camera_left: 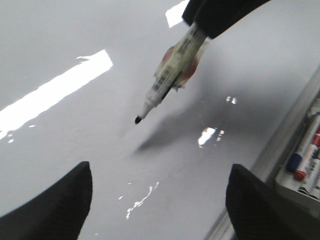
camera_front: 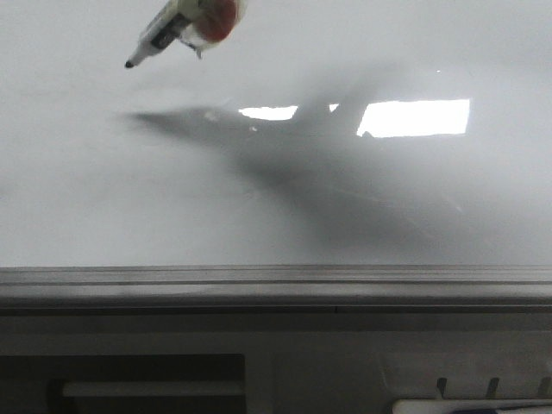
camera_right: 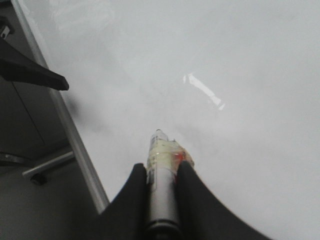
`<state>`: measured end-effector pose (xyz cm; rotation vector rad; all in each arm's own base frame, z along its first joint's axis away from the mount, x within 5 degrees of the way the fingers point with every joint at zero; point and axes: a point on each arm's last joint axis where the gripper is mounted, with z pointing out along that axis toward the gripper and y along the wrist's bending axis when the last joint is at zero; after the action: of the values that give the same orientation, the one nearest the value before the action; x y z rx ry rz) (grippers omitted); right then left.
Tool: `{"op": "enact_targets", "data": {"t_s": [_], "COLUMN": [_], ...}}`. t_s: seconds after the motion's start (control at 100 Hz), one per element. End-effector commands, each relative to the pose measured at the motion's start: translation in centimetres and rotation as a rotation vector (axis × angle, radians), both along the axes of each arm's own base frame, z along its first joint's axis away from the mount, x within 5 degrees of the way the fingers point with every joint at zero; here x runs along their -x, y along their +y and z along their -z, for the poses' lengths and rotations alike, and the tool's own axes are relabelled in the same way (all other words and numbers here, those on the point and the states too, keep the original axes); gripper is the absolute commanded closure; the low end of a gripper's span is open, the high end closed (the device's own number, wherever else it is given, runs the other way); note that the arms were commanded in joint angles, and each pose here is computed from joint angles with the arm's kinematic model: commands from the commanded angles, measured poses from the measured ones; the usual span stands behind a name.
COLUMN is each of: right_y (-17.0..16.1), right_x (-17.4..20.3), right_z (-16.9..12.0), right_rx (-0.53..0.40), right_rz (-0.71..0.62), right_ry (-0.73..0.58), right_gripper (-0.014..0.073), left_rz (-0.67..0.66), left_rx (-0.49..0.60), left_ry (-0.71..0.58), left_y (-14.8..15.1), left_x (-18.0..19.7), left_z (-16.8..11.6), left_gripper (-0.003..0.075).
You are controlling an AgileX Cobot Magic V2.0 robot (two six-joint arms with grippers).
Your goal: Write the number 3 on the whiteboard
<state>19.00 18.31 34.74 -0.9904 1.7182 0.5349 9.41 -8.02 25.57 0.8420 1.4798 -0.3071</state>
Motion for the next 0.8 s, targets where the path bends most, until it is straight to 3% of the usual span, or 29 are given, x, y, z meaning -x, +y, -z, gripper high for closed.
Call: {"op": "enact_targets", "data": {"t_s": [0.0, 0.1, 0.26, 0.48, 0.79], "right_y": [-0.9, -1.0, -0.7, -0.4, -2.5], "right_x": [-0.3, -0.7, -1.8, -2.8, -3.8], "right_z": [-2.8, -3.0, -2.8, -2.4, -2.1], "right_rx": [-0.075, -0.071, -0.059, -0.042, -0.003], "right_rz": [0.046, 0.051, 0.055, 0.079, 0.112], "right_ry": [-0.067, -0.062, -0.037, -0.048, -0.006], "right_gripper": [0.0655, 0.0655, 0.0655, 0.0654, 0.0633], "left_rz": [-0.032, -0.083, -0.090, -0.089, -0.089], "left_rx": [0.163, 0.263, 0.308, 0.310, 0.310], "left_ry": [-0.063, -0.096, -0.161, -0.163, -0.163], "left_y": [0.3, 0.9, 1.1, 1.1, 1.1], "left_x": [-0.4, -0.8, -0.8, -0.8, -0.8], "left_z": [-2.1, -2.8, -3.5, -3.6, -3.6], "left_gripper": [0.0209, 0.0241, 0.0323, 0.0325, 0.0325]}}
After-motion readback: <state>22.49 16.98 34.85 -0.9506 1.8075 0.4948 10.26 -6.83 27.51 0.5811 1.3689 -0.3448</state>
